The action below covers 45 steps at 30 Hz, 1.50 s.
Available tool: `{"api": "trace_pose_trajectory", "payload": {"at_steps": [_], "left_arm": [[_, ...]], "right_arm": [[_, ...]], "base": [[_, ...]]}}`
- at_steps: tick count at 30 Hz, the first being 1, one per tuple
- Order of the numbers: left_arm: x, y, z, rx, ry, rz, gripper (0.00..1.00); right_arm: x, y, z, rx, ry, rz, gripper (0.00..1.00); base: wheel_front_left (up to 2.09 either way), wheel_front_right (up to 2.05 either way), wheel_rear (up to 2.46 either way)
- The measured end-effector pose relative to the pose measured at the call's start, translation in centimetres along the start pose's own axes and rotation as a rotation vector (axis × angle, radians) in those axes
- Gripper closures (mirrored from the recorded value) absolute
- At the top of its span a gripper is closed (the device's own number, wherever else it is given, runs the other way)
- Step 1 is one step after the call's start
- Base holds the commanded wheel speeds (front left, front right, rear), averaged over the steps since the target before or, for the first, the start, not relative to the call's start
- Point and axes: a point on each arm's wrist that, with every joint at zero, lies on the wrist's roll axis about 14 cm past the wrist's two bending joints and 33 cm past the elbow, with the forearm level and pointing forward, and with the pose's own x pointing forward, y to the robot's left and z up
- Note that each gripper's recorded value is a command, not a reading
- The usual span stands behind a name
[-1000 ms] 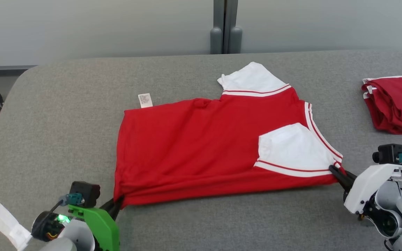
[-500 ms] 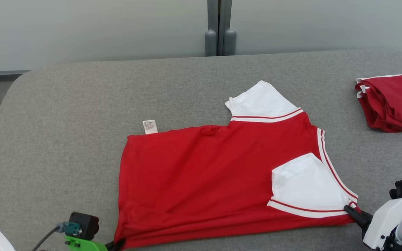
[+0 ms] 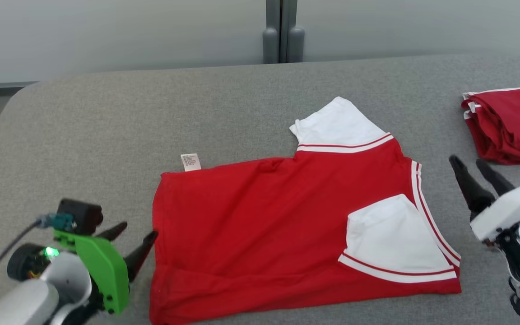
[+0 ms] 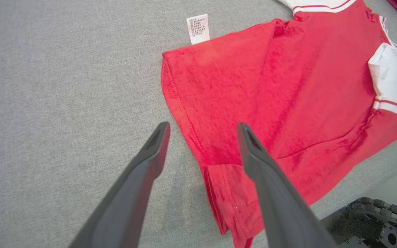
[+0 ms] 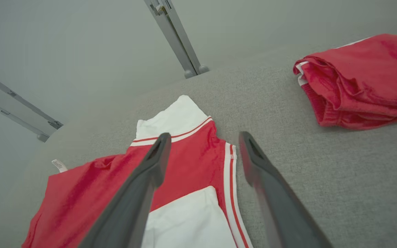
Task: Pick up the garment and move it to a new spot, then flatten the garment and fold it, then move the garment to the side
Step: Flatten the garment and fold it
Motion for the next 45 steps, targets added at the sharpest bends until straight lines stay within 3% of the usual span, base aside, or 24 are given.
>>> {"api": "trace_pose_trajectory", "payload": {"at_steps": [3,7,9,14,22,31,45], "left_arm": [[1.3,1.1,3.5,0.021,-0.038,0.001,0.0],[3.8,2.6,6.0,0.064,-0.004,-0.006,0.0],[5.1,3.4,5.9,0.087,0.06,-0.01,0.0],[8.2,5.4,5.3,0.087,0.194,-0.004,0.0],[12.7,4.8,2.7,0.035,0.348,-0.07,0.0],[12.3,5.5,1.3,-0.029,0.428,-0.097,0.0],[13.5,4.7,1.4,-0.019,0.402,-0.14,0.0]], "right_arm": [[2.6,2.1,1.9,-0.005,-0.079,0.041,0.0],[6.6,3.0,2.3,-0.025,-0.056,0.052,0.0],[8.7,3.5,2.4,-0.013,-0.04,0.061,0.0],[14.1,5.1,2.6,-0.137,0.025,0.098,0.0],[20.6,4.1,-1.8,-0.31,0.231,0.082,0.0],[23.7,4.0,-7.5,-0.337,0.437,0.085,0.0],[24.6,2.8,-10.3,-0.359,0.606,0.06,0.0]], "base": [[0.0,0.0,0.0],[0.0,0.0,0.0],[0.0,0.0,0.0],[0.0,0.0,0.0],[0.0,0.0,0.0],[0.0,0.0,0.0],[0.0,0.0,0.0]]}}
